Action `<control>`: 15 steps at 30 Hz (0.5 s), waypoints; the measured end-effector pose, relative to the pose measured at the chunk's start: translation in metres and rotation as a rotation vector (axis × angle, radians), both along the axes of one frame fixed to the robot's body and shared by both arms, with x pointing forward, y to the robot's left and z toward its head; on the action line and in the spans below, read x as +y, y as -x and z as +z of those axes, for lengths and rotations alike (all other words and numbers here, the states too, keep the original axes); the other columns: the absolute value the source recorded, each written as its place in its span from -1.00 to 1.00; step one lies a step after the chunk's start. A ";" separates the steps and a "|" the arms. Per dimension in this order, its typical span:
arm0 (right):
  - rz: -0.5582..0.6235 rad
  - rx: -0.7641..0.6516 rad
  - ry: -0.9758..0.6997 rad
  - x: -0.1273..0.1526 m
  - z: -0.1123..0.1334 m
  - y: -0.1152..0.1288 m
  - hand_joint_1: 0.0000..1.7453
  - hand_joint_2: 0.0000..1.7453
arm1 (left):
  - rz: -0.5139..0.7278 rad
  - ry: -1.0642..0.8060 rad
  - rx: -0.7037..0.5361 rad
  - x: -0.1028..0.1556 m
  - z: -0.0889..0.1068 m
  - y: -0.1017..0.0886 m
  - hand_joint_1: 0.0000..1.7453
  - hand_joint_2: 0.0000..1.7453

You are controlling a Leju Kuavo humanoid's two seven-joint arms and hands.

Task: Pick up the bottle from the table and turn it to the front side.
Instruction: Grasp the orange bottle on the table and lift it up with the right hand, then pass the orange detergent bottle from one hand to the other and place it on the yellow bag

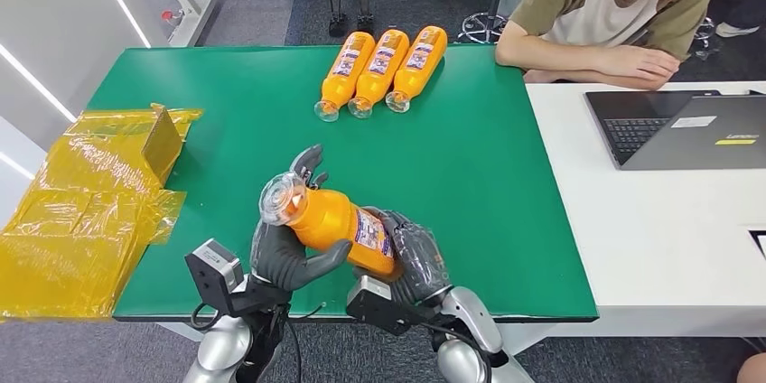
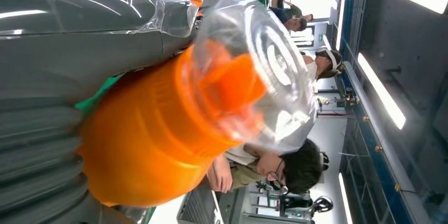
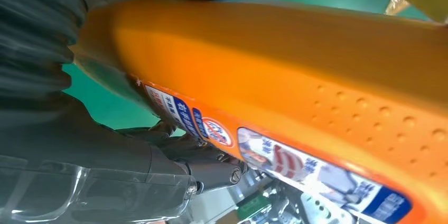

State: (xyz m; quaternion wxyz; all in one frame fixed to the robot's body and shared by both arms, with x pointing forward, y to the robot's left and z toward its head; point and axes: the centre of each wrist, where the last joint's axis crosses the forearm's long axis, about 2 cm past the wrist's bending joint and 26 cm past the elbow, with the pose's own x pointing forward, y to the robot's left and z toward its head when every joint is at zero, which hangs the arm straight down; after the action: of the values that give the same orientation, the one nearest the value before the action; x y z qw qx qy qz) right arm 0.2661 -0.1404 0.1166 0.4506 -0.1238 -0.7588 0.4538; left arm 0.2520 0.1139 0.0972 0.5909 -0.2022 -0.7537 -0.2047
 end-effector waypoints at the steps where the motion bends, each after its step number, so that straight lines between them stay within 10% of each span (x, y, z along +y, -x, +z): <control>1: 0.005 0.003 0.009 0.000 0.000 0.000 1.00 1.00 | 0.001 0.001 0.000 0.000 0.000 0.000 -1.00 1.00; 12: 0.039 0.033 0.055 0.001 -0.004 -0.006 1.00 1.00 | 0.001 0.019 0.008 0.000 0.001 -0.001 -1.00 1.00; 15: 0.062 0.040 0.069 0.003 -0.006 -0.008 1.00 1.00 | -0.009 0.039 0.013 0.000 0.002 -0.002 0.44 1.00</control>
State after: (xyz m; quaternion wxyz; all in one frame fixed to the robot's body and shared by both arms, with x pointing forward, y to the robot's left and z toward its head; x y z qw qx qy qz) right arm 0.2737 -0.1378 0.1104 0.4467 -0.1067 -0.7371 0.4957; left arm 0.2540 0.1134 0.0991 0.5908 -0.2184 -0.7527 -0.1915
